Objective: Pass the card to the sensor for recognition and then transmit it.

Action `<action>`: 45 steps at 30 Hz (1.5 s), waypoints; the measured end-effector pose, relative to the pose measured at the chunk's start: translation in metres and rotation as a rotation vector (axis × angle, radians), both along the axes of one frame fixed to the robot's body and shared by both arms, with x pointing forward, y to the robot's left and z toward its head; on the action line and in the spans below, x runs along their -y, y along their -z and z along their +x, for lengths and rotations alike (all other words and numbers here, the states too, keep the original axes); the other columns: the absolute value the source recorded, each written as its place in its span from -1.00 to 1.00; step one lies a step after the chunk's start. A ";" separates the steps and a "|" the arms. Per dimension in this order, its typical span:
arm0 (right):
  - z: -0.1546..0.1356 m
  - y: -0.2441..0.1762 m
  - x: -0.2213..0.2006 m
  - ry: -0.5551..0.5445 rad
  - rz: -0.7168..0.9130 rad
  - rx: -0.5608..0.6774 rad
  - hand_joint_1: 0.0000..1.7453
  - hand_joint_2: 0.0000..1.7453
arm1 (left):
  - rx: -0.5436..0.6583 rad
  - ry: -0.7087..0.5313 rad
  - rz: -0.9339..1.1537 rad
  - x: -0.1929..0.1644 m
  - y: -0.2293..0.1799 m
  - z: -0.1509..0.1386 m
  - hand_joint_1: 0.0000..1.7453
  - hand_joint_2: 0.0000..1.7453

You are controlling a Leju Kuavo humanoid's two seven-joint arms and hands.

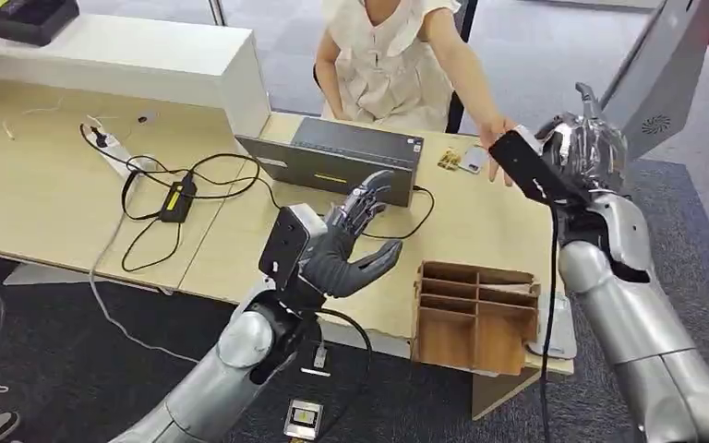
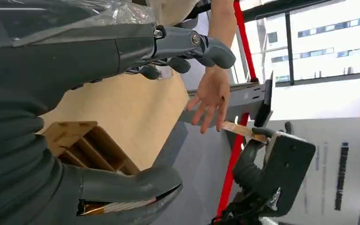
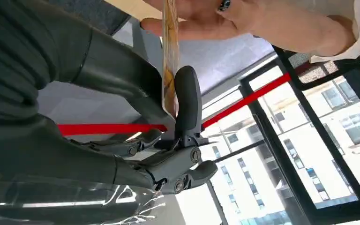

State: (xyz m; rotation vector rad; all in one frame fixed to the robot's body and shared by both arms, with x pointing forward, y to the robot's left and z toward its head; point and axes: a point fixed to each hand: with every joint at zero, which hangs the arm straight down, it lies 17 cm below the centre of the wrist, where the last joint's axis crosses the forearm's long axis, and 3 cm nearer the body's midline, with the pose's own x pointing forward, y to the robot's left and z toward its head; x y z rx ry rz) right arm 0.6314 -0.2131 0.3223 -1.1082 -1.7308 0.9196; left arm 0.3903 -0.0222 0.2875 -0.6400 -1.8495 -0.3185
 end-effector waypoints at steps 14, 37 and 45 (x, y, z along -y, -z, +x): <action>0.023 0.023 -0.022 0.069 0.012 -0.119 1.00 1.00 | -0.029 0.003 0.024 0.007 0.008 0.005 -1.00 1.00; 0.020 0.057 -0.034 0.083 -0.013 -0.185 -1.00 1.00 | -0.060 -0.021 0.031 0.004 0.018 0.012 -1.00 1.00; 0.021 0.048 -0.038 0.051 0.044 -0.154 -1.00 1.00 | -0.068 -0.033 0.026 0.002 0.020 0.014 -1.00 1.00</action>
